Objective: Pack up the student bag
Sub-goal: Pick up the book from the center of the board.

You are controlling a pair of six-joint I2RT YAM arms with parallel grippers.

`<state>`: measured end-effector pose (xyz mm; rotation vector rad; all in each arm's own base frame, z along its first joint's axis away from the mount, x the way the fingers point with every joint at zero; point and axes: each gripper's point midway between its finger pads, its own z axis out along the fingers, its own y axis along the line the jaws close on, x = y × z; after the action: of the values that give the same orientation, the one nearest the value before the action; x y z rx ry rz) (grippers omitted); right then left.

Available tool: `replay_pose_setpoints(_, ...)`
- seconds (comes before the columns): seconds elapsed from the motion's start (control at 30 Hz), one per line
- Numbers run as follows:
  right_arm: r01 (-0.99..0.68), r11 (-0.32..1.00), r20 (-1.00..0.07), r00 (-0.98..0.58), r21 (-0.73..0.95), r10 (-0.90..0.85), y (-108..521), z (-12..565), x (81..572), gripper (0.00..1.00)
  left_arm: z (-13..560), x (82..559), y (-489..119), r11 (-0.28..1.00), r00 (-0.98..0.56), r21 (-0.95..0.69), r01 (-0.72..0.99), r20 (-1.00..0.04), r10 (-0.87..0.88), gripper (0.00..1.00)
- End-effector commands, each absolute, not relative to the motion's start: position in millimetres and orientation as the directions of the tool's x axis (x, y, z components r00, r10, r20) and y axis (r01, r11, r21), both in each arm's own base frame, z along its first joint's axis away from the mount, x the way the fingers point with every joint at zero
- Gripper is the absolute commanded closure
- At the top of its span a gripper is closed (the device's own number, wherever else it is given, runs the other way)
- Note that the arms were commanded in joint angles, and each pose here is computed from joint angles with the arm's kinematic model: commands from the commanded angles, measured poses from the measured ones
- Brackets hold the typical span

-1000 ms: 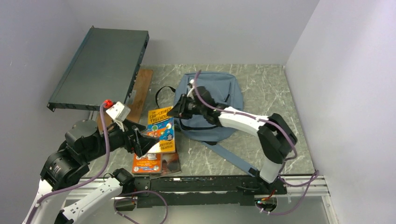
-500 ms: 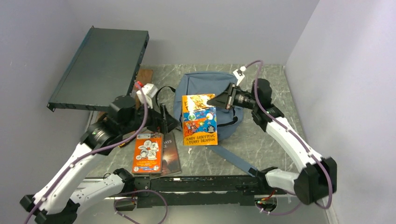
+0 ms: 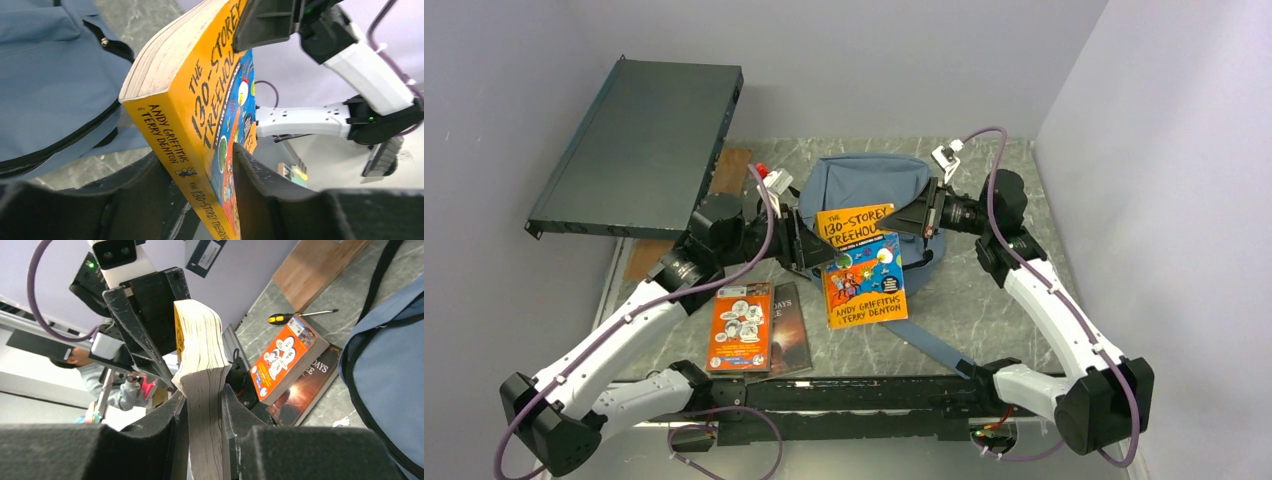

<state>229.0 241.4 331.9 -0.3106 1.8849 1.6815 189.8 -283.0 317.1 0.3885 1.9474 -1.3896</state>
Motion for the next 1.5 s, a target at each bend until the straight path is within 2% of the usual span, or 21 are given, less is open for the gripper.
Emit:
replay_pose_setpoints(0.0, -0.612, 0.063, -0.607, -0.756, 0.788, 0.246, 243.6, 380.9, 226.3, 1.0, 356.3, 177.7, -291.0, 0.221, -0.651, -0.672, 0.707, -0.74, -0.169, 0.58)
replay_pose_setpoints(0.1, -0.585, 0.02, -0.567, -0.775, 0.81, 0.28, 248.0, 382.6, 229.9, 1.0, 359.0, 182.1, -288.0, 0.214, -0.648, -0.67, 0.711, -0.742, -0.171, 0.76)
replay_pose_setpoints(0.13, -0.577, 0.008, -0.555, -0.783, 0.817, 0.282, 249.9, 381.9, 230.5, 1.0, 359.3, 182.4, -287.8, 0.203, -0.657, -0.678, 0.707, -0.735, -0.168, 0.78)
replay_pose_setpoints(0.33, -0.552, -0.029, -0.524, -0.805, 0.833, 0.278, 265.0, 380.0, 230.7, 1.0, 374.2, 184.7, -289.3, 0.119, -0.668, -0.688, 0.716, -0.725, -0.169, 0.77)
replay_pose_setpoints(0.37, -0.549, -0.022, -0.524, -0.808, 0.836, 0.268, 268.6, 377.8, 230.8, 1.0, 376.7, 185.8, -288.6, 0.113, -0.665, -0.685, 0.72, -0.727, -0.17, 0.82)
replay_pose_setpoints(0.4, -0.552, -0.011, -0.53, -0.807, 0.834, 0.259, 271.2, 377.7, 231.2, 1.0, 380.3, 187.2, -287.1, 0.114, -0.66, -0.68, 0.724, -0.731, -0.173, 0.91)
replay_pose_setpoints(0.43, -0.556, 0.012, -0.54, -0.803, 0.831, 0.251, 273.0, 373.5, 233.1, 0.96, 382.1, 189.6, -284.3, 0.13, -0.652, -0.675, 0.726, -0.736, -0.182, 1.0)
replay_pose_setpoints(0.47, -0.548, 0.035, -0.539, -0.806, 0.836, 0.246, 273.4, 368.8, 234.8, 0.86, 385.3, 192.8, -280.2, 0.149, -0.639, -0.668, 0.729, -0.742, -0.202, 1.0)
replay_pose_setpoints(0.57, -0.539, 0.089, -0.542, -0.801, 0.838, 0.255, 271.0, 357.5, 237.3, 0.42, 402.2, 197.7, -266.7, 0.17, -0.593, -0.647, 0.744, -0.755, -0.281, 1.0)
replay_pose_setpoints(0.63, -0.522, 0.1, -0.528, -0.807, 0.847, 0.264, 270.6, 350.9, 235.4, 0.17, 415.7, 200.3, -257.7, 0.168, -0.568, -0.644, 0.746, -0.748, -0.344, 1.0)
replay_pose_setpoints(0.73, -0.491, 0.065, -0.49, -0.832, 0.869, 0.261, 278.4, 340.6, 225.0, 0.01, 429.7, 204.8, -246.2, 0.164, -0.544, -0.651, 0.741, -0.726, -0.422, 1.0)
replay_pose_setpoints(0.93, -0.402, -0.037, -0.384, -0.896, 0.915, 0.224, 306.6, 325.0, 192.3, 0.01, 448.2, 224.8, -224.2, 0.165, -0.488, -0.669, 0.724, -0.667, -0.563, 1.0)
replay_pose_setpoints(1.1, -0.326, -0.195, -0.235, -0.893, 0.925, 0.383, 298.6, 343.7, 189.4, 0.03, 458.1, 233.6, -216.5, 0.124, -0.451, -0.674, 0.728, -0.607, -0.655, 1.0)
replay_pose_setpoints(1.2, -0.334, -0.235, -0.193, -0.859, 0.913, 0.474, 296.6, 359.0, 196.3, 0.04, 460.0, 237.0, -216.4, 0.089, -0.456, -0.679, 0.728, -0.577, -0.677, 1.0)
replay_pose_setpoints(1.33, -0.349, -0.261, -0.172, -0.834, 0.9, 0.525, 296.9, 376.8, 204.7, 0.2, 459.6, 240.7, -218.2, 0.073, -0.469, -0.688, 0.722, -0.565, -0.679, 1.0)
replay_pose_setpoints(1.4, -0.342, -0.267, -0.161, -0.834, 0.901, 0.527, 298.9, 379.4, 206.5, 0.35, 458.9, 241.1, -218.6, 0.072, -0.473, -0.691, 0.719, -0.563, -0.678, 1.0)
replay_pose_setpoints(1.47, -0.339, -0.286, -0.15, -0.838, 0.896, 0.525, 299.1, 380.6, 205.9, 0.56, 456.0, 242.9, -219.4, 0.079, -0.478, -0.698, 0.712, -0.564, -0.673, 1.0)
